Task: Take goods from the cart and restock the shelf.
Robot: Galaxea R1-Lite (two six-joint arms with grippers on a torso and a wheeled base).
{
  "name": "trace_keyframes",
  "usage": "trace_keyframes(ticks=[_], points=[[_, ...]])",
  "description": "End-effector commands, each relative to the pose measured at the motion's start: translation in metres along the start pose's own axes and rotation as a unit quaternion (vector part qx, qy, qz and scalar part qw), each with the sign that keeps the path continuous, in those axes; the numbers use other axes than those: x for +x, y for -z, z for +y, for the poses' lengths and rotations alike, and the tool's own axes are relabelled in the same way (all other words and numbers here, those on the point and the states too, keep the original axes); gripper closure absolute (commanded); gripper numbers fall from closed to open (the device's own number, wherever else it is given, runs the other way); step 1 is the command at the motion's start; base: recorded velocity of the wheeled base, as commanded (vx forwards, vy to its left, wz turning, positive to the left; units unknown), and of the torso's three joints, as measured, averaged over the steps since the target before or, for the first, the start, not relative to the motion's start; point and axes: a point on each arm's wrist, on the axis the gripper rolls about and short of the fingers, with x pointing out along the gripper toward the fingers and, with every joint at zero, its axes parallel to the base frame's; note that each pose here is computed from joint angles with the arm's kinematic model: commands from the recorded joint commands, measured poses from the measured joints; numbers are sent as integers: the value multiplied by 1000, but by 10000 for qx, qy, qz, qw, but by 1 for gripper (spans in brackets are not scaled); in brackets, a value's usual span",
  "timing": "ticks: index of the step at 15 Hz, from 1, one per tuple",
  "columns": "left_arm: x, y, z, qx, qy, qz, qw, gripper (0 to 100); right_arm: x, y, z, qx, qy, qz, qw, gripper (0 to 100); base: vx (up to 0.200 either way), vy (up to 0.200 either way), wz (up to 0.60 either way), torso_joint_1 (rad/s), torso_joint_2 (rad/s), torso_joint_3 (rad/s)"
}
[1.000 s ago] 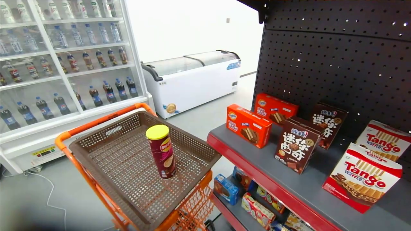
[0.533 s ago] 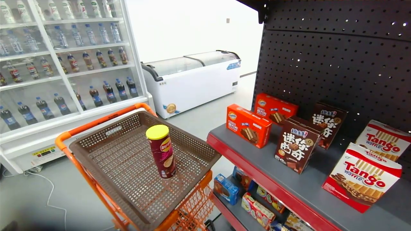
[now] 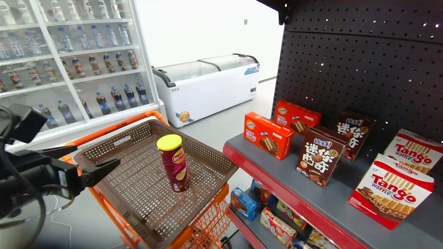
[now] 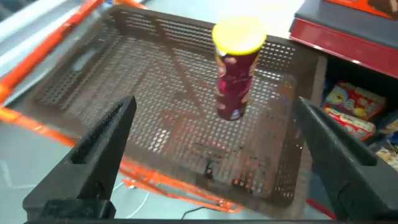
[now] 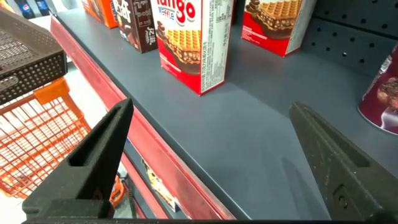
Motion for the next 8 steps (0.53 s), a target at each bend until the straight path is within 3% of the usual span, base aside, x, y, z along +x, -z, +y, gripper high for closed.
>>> trace_keyframes(ticks=[1,4,8], points=[[46,17,-3,-50,370,585,9976,0,0,0,0,0,1,-3,10000,0,0,0,0,0,0,0],[87,29,-6,-80,470,447,9979,0,0,0,0,0,1,-3,10000,0,0,0,0,0,0,0],[118,46,-12,3,585,510,9970,0,0,0,0,0,1,-3,10000,0,0,0,0,0,0,0]])
